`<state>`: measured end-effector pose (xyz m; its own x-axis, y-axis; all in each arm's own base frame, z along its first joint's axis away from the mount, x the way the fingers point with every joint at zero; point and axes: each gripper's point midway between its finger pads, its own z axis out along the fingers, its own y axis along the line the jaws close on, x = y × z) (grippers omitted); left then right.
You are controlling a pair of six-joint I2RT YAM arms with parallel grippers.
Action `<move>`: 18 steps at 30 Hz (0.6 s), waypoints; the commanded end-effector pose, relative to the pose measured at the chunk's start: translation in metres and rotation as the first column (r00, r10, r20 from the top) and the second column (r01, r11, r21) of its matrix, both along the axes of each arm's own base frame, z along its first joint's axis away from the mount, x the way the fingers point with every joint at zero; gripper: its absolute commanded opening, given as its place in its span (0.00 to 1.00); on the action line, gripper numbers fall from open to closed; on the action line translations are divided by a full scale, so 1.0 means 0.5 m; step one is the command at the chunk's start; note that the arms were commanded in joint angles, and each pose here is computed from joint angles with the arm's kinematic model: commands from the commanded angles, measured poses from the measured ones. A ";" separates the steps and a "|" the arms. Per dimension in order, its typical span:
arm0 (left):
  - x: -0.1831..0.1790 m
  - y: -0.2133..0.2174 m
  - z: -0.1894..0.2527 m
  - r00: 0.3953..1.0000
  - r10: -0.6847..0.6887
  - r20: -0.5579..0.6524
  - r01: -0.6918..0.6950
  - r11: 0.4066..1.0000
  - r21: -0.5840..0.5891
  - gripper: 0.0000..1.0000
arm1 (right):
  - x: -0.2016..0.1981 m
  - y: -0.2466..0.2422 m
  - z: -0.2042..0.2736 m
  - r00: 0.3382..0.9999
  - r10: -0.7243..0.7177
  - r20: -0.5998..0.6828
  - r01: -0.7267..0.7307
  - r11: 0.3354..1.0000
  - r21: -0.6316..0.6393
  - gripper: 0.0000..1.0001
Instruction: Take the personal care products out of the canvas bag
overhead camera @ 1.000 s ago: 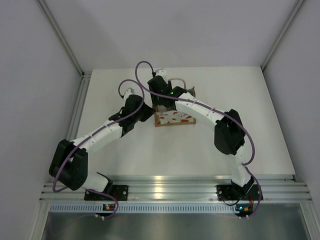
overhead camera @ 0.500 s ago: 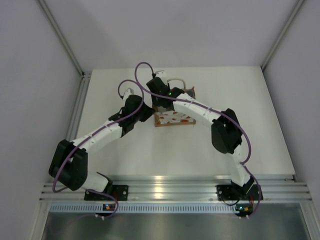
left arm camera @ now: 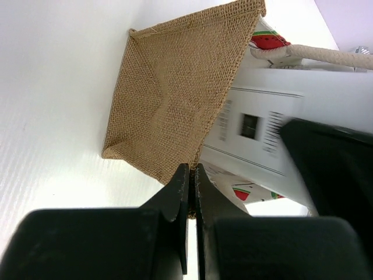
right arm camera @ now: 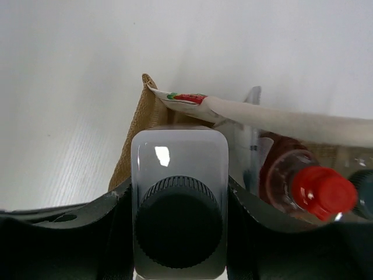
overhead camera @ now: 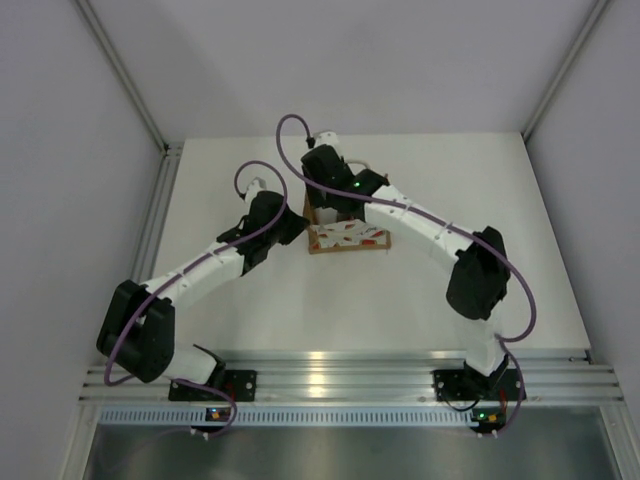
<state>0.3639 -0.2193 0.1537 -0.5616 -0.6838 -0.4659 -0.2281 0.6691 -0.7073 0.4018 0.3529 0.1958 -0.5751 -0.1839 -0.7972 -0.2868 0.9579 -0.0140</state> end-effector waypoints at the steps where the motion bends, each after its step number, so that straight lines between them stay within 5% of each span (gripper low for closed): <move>1: -0.003 0.039 -0.011 0.998 0.066 0.000 -0.066 0.997 0.050 0.00 | -0.021 -0.034 0.259 0.971 -0.020 0.238 -0.017 0.988 0.151 0.00; 11: -0.002 0.034 -0.014 0.998 0.064 -0.009 -0.063 0.997 0.042 0.00 | -0.072 -0.126 0.417 0.932 -0.051 0.358 -0.010 0.986 0.166 0.00; 18: -0.004 0.036 -0.013 0.998 0.064 -0.009 -0.063 0.997 0.039 0.00 | -0.044 -0.298 0.460 0.907 -0.196 0.373 0.135 0.974 0.184 0.00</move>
<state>0.3640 -0.2183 0.1528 -0.5570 -0.6891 -0.4636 -0.2353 0.6663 -0.7076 0.3682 0.2759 0.3493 -0.3864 -0.1126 -0.9154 -0.2798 0.9600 0.0000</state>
